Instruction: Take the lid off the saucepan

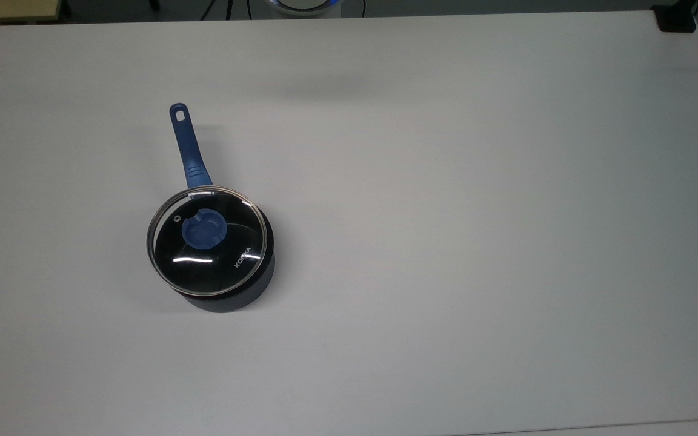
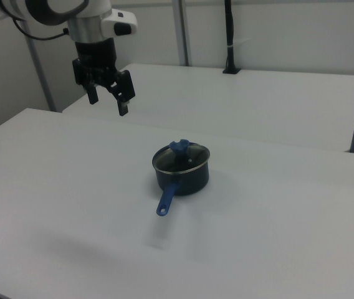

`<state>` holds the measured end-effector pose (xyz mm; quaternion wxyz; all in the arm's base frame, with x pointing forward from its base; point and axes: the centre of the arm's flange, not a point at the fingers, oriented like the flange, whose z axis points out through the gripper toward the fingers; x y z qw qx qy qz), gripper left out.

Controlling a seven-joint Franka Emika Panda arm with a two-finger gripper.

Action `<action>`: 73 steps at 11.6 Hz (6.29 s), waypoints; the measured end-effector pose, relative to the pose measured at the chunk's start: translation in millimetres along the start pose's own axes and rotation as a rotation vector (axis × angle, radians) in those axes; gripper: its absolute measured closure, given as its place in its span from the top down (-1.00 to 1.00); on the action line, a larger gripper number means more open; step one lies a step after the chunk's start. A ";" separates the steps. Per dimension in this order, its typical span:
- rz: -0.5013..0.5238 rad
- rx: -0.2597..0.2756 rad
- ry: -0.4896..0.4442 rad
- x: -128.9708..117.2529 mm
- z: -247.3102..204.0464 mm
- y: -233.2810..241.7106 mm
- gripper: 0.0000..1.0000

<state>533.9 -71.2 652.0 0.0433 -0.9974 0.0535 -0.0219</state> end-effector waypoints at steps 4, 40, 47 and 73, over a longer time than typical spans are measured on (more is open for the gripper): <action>0.032 -0.017 0.099 27.4 13.0 19.4 1.00; -0.157 -0.177 -0.003 56.7 143.1 -45.7 0.07; -0.309 -0.177 -0.008 -61.7 246.7 -92.9 0.07; 0.016 -0.106 0.028 19.7 39.7 -53.0 1.00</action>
